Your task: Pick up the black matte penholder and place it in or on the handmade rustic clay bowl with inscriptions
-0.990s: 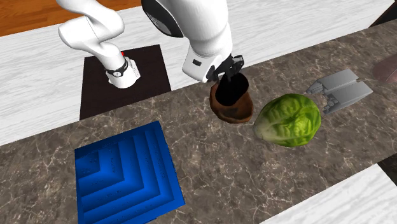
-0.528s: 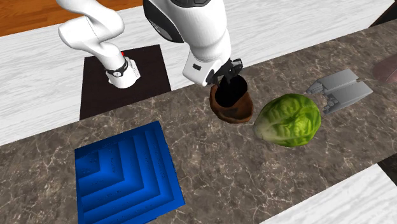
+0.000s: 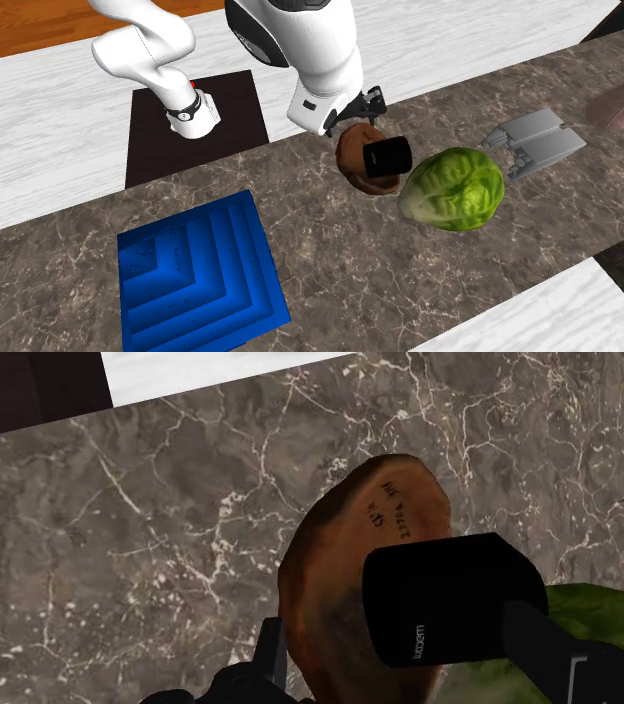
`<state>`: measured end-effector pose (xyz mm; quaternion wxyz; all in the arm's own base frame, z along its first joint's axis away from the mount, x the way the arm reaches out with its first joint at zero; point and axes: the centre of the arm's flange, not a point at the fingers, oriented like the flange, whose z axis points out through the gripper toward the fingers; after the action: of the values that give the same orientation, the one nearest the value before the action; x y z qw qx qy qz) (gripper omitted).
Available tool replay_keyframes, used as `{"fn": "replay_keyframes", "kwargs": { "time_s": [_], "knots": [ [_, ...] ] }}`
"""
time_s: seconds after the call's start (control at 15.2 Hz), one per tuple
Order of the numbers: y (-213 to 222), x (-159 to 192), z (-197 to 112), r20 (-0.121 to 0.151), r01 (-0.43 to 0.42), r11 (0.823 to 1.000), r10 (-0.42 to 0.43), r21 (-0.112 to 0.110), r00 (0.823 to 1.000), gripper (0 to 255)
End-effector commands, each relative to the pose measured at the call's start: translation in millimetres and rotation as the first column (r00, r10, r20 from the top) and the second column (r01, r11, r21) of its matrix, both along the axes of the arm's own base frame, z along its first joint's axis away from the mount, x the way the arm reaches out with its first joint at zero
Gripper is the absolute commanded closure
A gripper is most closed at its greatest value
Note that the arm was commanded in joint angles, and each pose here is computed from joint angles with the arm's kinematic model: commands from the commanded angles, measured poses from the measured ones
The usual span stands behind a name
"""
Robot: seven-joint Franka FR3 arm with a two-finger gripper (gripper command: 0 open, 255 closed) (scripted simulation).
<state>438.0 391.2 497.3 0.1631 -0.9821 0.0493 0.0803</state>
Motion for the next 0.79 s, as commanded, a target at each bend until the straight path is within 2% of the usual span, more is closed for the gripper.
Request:
{"fn": "replay_keyframes", "kwargs": {
  "time_s": [0.0,0.2,0.73],
  "knots": [
    [-4,2,12,0.0,0.0,1.0,0.0,0.0,1.0,0],
    [-16,7,47,0.0,0.0,1.0,0.0,0.0,1.0,0],
    [-16,7,47,0.0,0.0,1.0,0.0,0.0,1.0,0]
  ]
}}
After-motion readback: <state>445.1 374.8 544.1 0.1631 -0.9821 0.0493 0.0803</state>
